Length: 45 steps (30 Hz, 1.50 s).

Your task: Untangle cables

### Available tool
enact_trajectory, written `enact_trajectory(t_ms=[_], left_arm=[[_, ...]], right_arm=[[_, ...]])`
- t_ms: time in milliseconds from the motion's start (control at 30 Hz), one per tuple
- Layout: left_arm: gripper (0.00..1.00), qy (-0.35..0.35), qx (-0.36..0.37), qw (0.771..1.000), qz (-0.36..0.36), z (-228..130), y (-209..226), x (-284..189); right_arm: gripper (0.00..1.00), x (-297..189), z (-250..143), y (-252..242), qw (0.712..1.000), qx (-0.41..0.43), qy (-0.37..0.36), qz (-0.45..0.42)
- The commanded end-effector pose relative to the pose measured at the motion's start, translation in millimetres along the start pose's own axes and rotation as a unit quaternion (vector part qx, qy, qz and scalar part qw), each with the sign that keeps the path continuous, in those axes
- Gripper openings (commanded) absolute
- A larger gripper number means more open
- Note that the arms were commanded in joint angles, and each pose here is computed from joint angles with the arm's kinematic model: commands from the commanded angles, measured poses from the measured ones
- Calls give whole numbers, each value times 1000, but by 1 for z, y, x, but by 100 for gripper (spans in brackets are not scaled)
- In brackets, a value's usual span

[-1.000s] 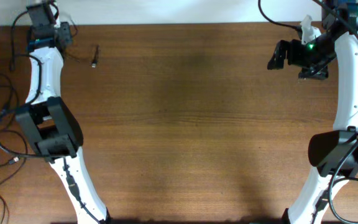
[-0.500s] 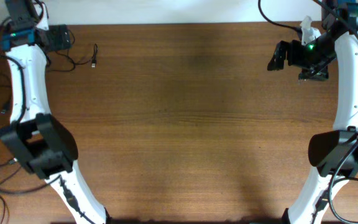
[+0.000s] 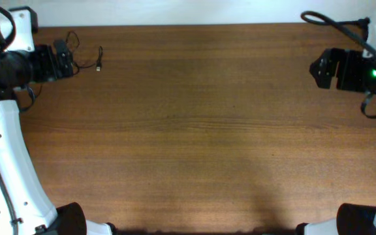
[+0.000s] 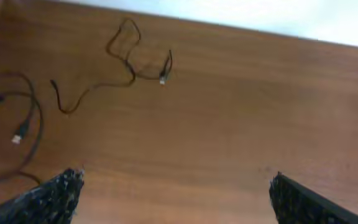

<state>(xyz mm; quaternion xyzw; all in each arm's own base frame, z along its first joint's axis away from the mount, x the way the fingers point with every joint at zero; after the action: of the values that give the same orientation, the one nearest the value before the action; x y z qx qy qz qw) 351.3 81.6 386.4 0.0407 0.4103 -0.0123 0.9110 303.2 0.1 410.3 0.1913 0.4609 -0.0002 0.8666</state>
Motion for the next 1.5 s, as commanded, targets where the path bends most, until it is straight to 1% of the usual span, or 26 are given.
enact_trajectory(t_ms=[0, 167, 400, 500, 633, 733, 767, 833, 933, 1167, 1233, 1300, 1367, 1467], left_arm=[[99, 19, -11, 1000, -15, -8, -5, 1], [99, 26, -13, 999, -17, -11, -6, 1], [99, 26, -13, 999, -17, -11, -6, 1], [99, 26, -13, 999, -17, -11, -6, 1], [99, 25, -12, 999, -17, -11, -6, 1], [99, 26, -13, 999, -17, -11, -6, 1], [99, 25, -12, 999, -17, -11, -6, 1], [99, 25, -12, 999, -17, -11, -6, 1], [99, 25, -12, 999, -17, -11, -6, 1], [99, 25, -12, 999, -17, -11, -6, 1], [99, 25, -12, 999, -17, -11, -6, 1], [99, 26, -13, 999, -17, -11, -6, 1], [99, 26, -13, 999, -17, -11, -6, 1], [99, 25, -12, 999, -17, -11, -6, 1]], right_arm=[[99, -14, -5, 0, 1000, -9, -17, -5], [99, -36, -12, 3, 999, -14, -43, 2], [99, -38, -13, 6, 999, -2, -44, 11], [99, -46, -17, 10, 998, -5, -51, 25], [99, -56, -24, 22, 996, -11, -53, 65], [99, -56, -25, 23, 996, -11, -50, 68], [99, -57, -27, 31, 994, -12, -43, 96], [99, -64, -33, 57, 982, -21, -20, 189], [99, -65, -32, 65, 976, -25, -15, 218], [99, -64, -36, 63, 976, -20, -3, 216], [99, -60, -33, 55, 983, -17, -13, 183], [99, -55, -28, 38, 992, -14, -31, 121], [99, -53, -25, 30, 995, -14, -40, 91], [99, -53, -25, 27, 993, -69, -47, 80]])
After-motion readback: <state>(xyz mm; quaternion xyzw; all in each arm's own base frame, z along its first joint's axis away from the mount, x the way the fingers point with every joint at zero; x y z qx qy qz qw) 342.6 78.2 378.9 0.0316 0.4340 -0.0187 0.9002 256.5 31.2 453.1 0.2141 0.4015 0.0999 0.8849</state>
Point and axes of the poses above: each gripper's point midway between its finger pads, its own x axis out along the fingers, its own y axis along the line the jaws close on, z = x × y, the point moved 3 cm from there along -x, back along the fingers, and after that the axes turned 12 degrees about x, right-handed, at the moved point
